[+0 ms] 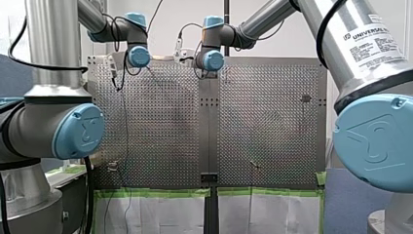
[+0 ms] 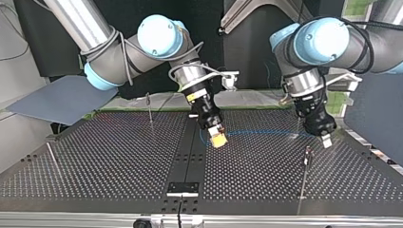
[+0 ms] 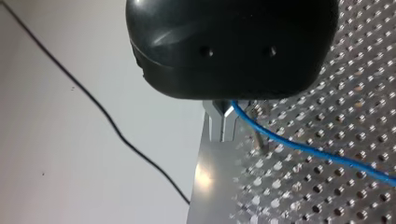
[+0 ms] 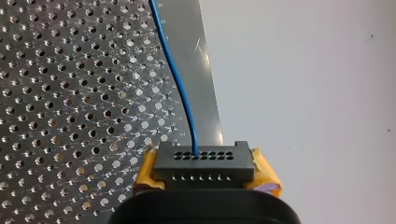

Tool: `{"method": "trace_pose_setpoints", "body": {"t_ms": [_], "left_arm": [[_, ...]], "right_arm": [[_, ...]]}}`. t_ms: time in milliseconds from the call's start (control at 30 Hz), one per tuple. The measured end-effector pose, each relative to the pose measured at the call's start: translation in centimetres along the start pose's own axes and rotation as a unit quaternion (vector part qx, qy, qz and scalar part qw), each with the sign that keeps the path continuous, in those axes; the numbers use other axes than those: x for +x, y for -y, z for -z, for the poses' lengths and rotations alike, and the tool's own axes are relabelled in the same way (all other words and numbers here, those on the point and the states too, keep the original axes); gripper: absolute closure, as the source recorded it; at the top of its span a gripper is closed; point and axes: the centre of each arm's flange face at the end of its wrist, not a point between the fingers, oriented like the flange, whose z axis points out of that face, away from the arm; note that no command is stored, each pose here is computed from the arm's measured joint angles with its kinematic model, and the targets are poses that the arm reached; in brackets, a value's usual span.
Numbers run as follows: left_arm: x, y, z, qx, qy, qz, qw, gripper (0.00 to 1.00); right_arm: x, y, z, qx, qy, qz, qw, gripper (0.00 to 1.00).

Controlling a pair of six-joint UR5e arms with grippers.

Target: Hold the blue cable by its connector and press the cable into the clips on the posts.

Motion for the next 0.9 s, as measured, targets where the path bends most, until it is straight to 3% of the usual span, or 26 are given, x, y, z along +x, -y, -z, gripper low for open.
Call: {"method": "trace_pose_setpoints", "body": {"t_ms": [400,700,900], "left_arm": [[1.1,-2.1,-4.1,0.004,-0.002,-0.009,1.0,1.0],[0.8,-2.3,-5.4,0.018,0.001,-0.004,0.9998,1.0],[1.9,-2.4,-6.8,0.03,-0.011,-0.01,0.9994,1.0]], "right_arm": [[-0.2,-0.2,0.0,-0.003,0.001,-0.0004,1.0,1.0],[-0.2,-0.6,-0.1,-0.007,0.001,-0.0003,1.0,1.0],[-0.1,-1.4,-0.3,-0.018,-0.001,-0.0013,0.9998,1.0]]}}
